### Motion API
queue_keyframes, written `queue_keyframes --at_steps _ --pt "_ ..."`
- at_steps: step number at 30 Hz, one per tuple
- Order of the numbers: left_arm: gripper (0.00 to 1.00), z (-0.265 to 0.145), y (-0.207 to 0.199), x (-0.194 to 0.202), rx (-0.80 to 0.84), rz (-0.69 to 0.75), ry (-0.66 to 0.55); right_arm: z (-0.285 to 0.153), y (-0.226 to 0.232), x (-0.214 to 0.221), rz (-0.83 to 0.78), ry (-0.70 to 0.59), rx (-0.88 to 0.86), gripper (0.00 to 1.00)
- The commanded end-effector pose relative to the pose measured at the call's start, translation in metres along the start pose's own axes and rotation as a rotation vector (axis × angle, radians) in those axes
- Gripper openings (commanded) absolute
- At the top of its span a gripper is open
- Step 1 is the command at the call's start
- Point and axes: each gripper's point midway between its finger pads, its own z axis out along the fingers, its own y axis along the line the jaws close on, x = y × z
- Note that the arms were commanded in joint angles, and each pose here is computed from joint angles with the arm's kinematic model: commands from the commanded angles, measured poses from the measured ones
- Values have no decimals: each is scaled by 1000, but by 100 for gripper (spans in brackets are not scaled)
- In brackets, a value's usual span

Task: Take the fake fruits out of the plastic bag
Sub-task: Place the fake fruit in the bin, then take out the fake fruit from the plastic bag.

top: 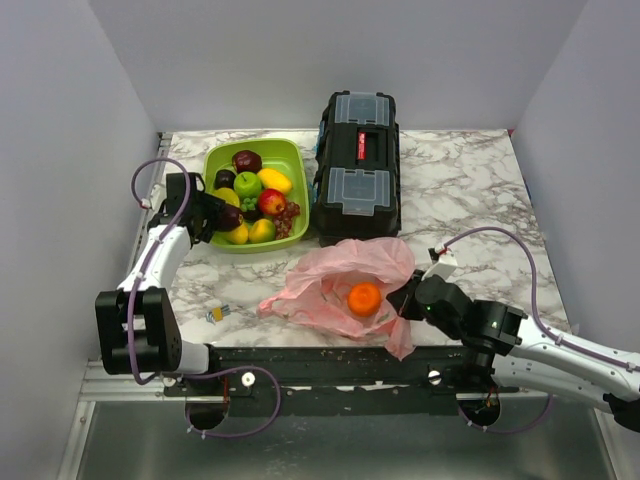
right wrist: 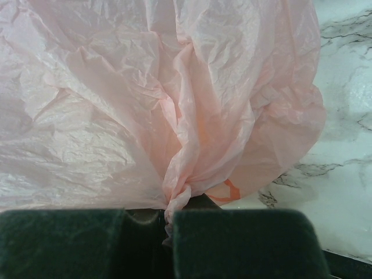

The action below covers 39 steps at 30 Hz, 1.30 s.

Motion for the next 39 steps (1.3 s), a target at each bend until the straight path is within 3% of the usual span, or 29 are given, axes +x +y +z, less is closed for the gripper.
queue_keyframes --at_steps 1,5,7,12,17,19,23,27,32,39 --pt "48 5 3 13 14 -32 97 2 -8 5 2 5 23 1" --pt "77 2 -4 16 45 -23 121 5 -4 8 3 13 3 1" --pt "86 0 -7 16 56 -13 127 7 -3 10 -2 21 3 1" --pt "90 -23 -26 3 97 94 53 10 -4 15 -11 38 13 1" --pt "92 -87 -76 -6 183 426 -173 11 -1 15 -17 39 2 1" --pt "92 -115 -96 4 278 537 -209 12 0 14 -24 36 4 1" --pt "90 -169 -134 58 622 756 -123 13 2 11 -39 34 10 1" --pt "90 -209 -141 109 813 976 -39 14 5 10 -47 34 14 1" --pt "86 -258 -119 177 1109 1173 189 16 4 15 -37 46 11 1" --pt "83 -303 -58 246 1381 1369 371 15 0 20 -27 59 8 1"
